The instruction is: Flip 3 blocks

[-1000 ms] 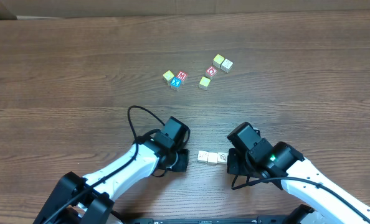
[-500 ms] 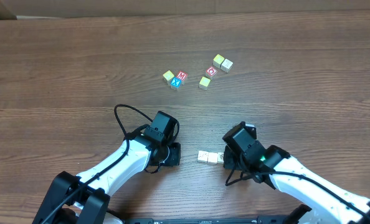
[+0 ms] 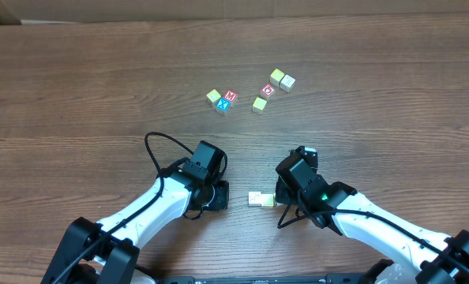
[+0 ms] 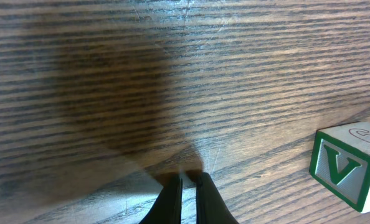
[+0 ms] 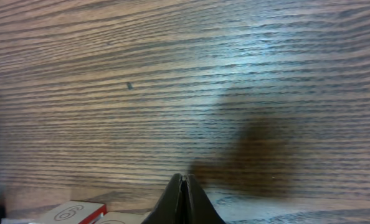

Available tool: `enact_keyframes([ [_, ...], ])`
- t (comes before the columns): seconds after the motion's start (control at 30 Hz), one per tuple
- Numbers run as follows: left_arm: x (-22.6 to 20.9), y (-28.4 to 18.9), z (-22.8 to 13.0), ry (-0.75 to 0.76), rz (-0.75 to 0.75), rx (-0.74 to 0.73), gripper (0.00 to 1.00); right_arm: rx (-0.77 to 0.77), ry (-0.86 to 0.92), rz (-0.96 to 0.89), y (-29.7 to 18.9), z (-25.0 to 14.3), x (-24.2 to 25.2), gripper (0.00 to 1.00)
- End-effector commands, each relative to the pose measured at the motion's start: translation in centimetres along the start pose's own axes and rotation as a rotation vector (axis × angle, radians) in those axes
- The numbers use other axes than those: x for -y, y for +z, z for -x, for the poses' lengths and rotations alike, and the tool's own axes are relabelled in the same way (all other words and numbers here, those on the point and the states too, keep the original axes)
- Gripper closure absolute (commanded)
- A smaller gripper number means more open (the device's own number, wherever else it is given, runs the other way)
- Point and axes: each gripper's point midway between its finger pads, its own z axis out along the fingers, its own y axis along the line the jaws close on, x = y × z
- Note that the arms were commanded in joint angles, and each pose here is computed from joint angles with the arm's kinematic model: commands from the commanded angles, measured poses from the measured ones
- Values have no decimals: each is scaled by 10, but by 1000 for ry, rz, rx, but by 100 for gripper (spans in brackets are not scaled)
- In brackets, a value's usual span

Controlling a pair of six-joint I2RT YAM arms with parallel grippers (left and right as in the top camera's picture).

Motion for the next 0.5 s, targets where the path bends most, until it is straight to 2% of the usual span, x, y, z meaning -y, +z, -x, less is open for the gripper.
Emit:
enact_keyframes([
  [0.0,-6,3,-1,-11,25,-2,96,3,7,-34,1,-2,8,96],
  [0.1,-6,3,-1,-10,25,-2,96,-39,62,-76,0,-12,18,96],
  [0.47,-6,3,-1,-10,25,-2,96,-153,73,14,-1,-32,2,96],
])
